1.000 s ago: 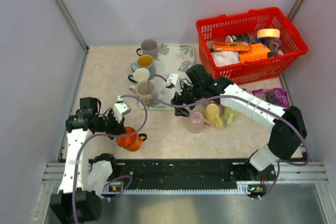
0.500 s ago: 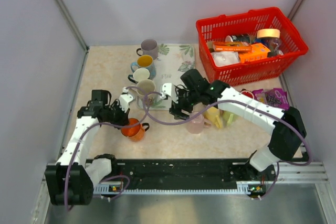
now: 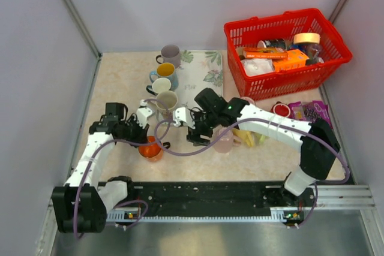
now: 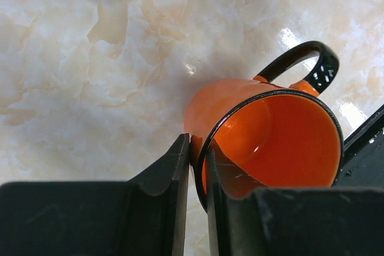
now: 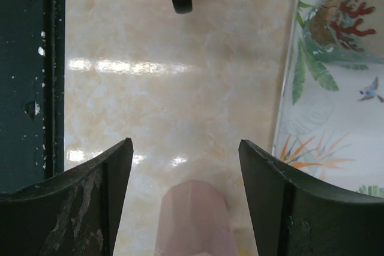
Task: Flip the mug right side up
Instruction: Place the cup at the corner of the board, then pick up the cup from the tray.
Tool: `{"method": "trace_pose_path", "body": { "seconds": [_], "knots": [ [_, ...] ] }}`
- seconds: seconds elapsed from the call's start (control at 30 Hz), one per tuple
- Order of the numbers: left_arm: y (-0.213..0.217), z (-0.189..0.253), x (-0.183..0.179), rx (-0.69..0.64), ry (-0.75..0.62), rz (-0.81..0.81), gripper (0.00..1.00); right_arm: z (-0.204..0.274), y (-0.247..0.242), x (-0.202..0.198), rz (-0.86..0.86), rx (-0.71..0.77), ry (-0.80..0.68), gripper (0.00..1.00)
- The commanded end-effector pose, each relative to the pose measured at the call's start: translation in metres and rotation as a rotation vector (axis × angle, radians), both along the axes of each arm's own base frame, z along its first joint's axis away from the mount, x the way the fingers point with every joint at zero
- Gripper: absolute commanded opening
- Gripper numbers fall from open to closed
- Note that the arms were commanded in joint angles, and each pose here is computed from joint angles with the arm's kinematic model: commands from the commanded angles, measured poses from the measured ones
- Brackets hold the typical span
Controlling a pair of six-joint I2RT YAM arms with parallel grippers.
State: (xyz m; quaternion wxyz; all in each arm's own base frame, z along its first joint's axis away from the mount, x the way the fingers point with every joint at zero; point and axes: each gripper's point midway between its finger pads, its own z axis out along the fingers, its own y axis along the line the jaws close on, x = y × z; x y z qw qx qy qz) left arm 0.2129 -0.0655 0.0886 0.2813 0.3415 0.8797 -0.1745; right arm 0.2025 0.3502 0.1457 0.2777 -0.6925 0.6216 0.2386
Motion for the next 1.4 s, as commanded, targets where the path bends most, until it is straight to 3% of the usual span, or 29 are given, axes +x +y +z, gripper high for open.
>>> {"method": "trace_pose_path", "body": {
  "seconds": [0.0, 0.2, 0.43, 0.53, 0.67, 0.93, 1.17, 1.37],
  "knots": [
    [-0.008, 0.026, 0.010, -0.047, -0.094, 0.008, 0.22, 0.017, 0.028, -0.005, 0.070, 0.072, -0.028, 0.71],
    [-0.005, 0.054, 0.011, -0.043, -0.147, 0.034, 0.31, 0.018, 0.044, -0.008, 0.099, 0.087, -0.026, 0.71],
    [0.022, 0.078, 0.010, 0.071, -0.209, 0.184, 0.41, 0.014, 0.065, -0.022, 0.140, 0.102, -0.012, 0.71],
    [0.040, 0.103, 0.019, 0.085, -0.289, 0.367, 0.52, 0.014, 0.077, -0.027, 0.172, 0.114, -0.017, 0.71],
    [0.076, 0.158, 0.024, 0.058, -0.387, 0.729, 0.65, 0.014, 0.095, -0.027, 0.219, 0.137, -0.036, 0.70],
    [0.075, 0.243, 0.018, -0.166, -0.446, 0.866, 0.66, 0.010, 0.135, -0.020, 0.399, 0.164, -0.179, 0.73],
    [0.089, 0.270, 0.008, -0.180, -0.546, 0.949, 0.66, -0.015, 0.173, -0.005, 0.452, 0.139, -0.310, 0.73],
    [0.087, 0.297, 0.001, -0.211, -0.599, 0.945, 0.69, -0.015, 0.193, -0.005, 0.447, 0.166, -0.267, 0.79]
  ]
}}
